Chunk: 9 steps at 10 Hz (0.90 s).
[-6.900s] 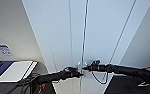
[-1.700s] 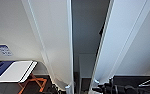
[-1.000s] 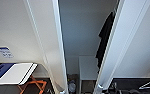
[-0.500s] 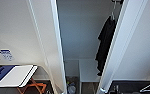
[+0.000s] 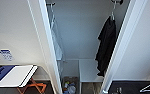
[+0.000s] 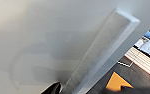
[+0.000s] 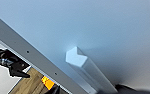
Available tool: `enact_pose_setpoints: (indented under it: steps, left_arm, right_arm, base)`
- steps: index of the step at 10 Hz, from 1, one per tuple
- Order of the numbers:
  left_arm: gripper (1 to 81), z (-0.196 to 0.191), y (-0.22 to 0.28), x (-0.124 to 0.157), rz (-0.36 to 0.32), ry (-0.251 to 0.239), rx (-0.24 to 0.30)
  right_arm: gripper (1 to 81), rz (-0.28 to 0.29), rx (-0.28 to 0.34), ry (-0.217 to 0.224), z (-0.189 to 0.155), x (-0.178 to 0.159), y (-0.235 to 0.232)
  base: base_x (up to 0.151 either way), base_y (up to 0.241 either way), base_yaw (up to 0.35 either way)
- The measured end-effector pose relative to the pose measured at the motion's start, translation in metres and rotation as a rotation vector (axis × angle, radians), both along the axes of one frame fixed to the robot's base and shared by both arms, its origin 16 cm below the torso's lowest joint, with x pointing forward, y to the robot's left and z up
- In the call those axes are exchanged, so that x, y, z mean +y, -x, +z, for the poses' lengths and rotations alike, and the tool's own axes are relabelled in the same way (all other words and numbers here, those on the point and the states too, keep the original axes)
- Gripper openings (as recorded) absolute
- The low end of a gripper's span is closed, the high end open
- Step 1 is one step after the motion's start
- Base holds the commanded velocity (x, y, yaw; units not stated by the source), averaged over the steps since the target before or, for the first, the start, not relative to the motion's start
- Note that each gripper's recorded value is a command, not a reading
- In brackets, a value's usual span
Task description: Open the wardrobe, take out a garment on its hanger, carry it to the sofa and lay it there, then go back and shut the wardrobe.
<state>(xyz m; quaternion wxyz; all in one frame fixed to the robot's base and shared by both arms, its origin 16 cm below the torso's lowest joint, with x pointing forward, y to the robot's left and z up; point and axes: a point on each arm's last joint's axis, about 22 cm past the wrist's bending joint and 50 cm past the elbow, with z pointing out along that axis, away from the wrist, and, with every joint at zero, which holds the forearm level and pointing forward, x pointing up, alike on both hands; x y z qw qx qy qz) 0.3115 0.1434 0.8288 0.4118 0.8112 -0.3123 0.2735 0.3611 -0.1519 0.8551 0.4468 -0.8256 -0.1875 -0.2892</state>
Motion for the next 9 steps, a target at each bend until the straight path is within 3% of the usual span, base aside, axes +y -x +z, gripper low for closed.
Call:
enact_pose_setpoints:
  steps: [4, 9]
  left_arm:
    - [81.1, 0.006, 0.011, 0.017, 0.007, -0.01, -0.011]
    - [81.1, 0.013, 0.018, 0.033, 0.054, 0.028, -0.025]
  right_arm:
    - [81.1, -0.018, 0.009, 0.004, 0.0, -0.012, 0.008]
    - [81.1, -0.051, 0.024, 0.007, 0.0, -0.028, 0.017]
  base:
    - [0.0, 0.0, 0.0]
    - [0.0, 0.0, 0.0]
